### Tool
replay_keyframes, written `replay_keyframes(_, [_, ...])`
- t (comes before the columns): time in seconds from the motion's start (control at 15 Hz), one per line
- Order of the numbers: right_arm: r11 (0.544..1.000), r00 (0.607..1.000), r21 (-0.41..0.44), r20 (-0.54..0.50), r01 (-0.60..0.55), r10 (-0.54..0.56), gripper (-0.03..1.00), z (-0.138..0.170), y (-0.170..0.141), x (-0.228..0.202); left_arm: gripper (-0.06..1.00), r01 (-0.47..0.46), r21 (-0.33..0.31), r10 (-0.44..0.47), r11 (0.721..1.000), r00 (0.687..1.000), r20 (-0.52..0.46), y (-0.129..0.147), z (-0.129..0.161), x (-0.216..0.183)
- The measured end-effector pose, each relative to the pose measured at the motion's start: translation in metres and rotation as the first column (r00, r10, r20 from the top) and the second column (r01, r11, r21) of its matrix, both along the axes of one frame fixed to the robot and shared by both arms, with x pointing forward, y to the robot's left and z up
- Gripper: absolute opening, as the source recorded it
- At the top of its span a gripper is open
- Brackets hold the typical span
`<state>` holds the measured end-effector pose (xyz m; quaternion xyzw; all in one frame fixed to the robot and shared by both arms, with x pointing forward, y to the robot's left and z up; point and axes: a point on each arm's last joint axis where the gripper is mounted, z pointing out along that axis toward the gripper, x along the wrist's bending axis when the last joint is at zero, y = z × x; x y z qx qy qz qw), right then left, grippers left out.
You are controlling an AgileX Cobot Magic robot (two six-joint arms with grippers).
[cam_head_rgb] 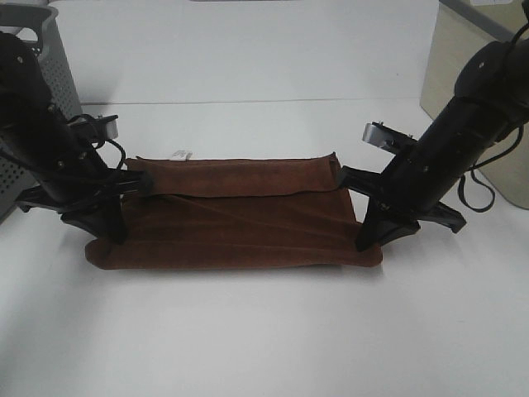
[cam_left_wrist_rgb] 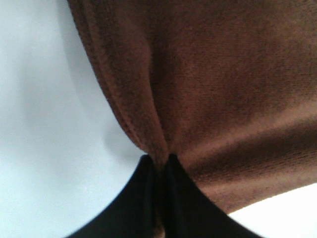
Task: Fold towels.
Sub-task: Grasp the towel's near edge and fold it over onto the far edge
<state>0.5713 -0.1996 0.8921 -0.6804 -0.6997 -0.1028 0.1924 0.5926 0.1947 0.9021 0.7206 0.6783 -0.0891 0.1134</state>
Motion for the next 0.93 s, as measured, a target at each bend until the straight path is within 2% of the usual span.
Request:
replay_keyframes(0.13, [1.0, 0.999, 0.005, 0.037, -0.002, 0.002, 0.0, 0.008, 0.001, 0.008, 0.03, -0.015, -0.013, 0.015, 1.0, 0.999, 0.044, -0.003, 0.011, 0.011])
replay_keyframes(0.33, [1.0, 0.992, 0.015, 0.129, -0.007, 0.005, 0.0, 0.026, 0.004, 0.028, 0.03, -0.085, -0.046, 0.09, 0.995, 0.989, 0.12, 0.0, 0.036, 0.035])
replay_keyframes(0.53, [0.999, 0.973, 0.032, 0.232, -0.011, 0.003, 0.0, 0.044, 0.01, 0.059, 0.03, -0.134, -0.063, 0.143, 0.989, 0.977, 0.16, 0.009, 0.04, 0.059])
replay_keyframes(0.73, [0.999, 0.966, 0.036, 0.26, -0.012, 0.002, 0.0, 0.035, 0.014, 0.085, 0.03, -0.17, -0.072, 0.182, 0.983, 0.957, 0.224, 0.011, 0.029, 0.08])
replay_keyframes(0.93, [1.0, 0.96, 0.025, 0.281, 0.011, -0.017, 0.0, 0.017, 0.015, 0.098, 0.03, -0.209, -0.086, 0.226, 0.974, 0.919, 0.324, 0.012, 0.018, 0.095])
